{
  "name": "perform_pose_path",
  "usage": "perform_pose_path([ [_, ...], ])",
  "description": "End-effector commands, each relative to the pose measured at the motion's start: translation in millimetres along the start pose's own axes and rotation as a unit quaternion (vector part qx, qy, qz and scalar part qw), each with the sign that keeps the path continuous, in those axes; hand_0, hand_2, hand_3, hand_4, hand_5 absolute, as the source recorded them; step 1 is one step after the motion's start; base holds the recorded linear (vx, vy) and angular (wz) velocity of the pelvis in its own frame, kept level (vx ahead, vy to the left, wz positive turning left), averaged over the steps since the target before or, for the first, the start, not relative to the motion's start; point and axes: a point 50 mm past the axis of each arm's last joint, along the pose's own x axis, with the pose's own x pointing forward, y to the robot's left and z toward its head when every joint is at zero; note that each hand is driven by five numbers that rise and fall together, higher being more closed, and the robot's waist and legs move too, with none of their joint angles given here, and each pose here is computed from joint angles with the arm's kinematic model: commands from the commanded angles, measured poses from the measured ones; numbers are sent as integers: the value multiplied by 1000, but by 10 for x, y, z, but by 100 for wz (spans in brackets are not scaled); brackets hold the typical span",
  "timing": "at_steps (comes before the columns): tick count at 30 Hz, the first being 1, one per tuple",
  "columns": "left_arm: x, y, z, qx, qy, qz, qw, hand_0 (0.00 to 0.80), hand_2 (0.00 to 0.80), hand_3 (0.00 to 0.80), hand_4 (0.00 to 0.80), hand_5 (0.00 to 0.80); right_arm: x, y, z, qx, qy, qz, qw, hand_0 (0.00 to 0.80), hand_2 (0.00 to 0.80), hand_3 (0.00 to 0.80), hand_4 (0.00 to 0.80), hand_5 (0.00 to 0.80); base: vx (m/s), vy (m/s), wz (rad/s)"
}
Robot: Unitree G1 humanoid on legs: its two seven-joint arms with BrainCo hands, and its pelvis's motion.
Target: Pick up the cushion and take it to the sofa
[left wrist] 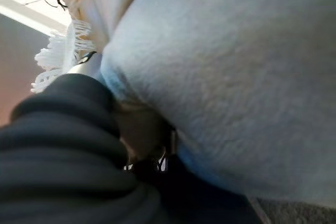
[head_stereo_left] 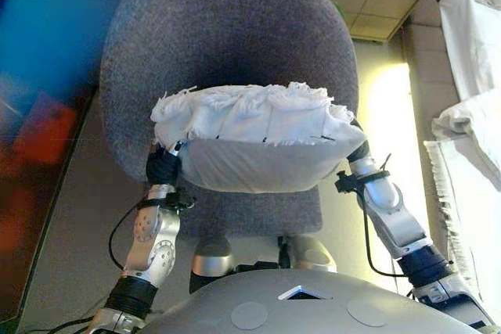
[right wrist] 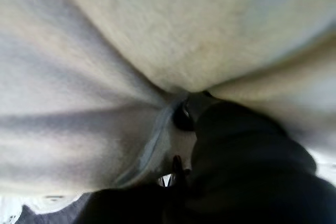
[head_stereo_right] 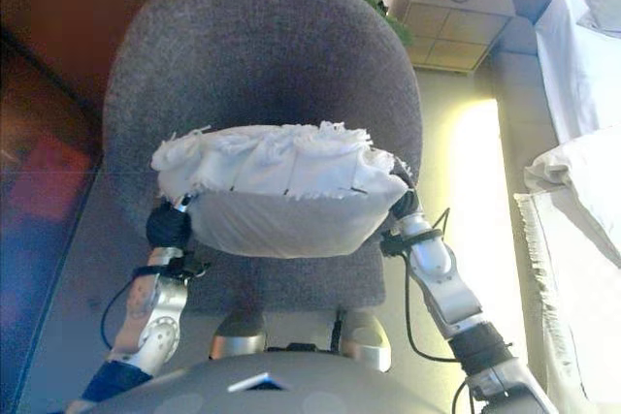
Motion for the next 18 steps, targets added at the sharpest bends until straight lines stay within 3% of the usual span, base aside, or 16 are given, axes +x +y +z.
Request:
perform_pose_path([
  [1,365,-657,468,-1,-155,-136,979,800,800,800,800,800,366,307,540,34,-147,66,986,800,800,800,800,800,-62,-86,5],
  [10,724,-810,536,62,-199,-107,972,800,800,800,800,800,875,447,634,45,-146,52,987,800,800,800,800,800,-75,-80,9],
  [18,1173,-1257,622,89,-226,-78,967,800,800,800,800,800,1510,423,979,23,-133,17,991,800,800,800,800,800,-114,6,5],
])
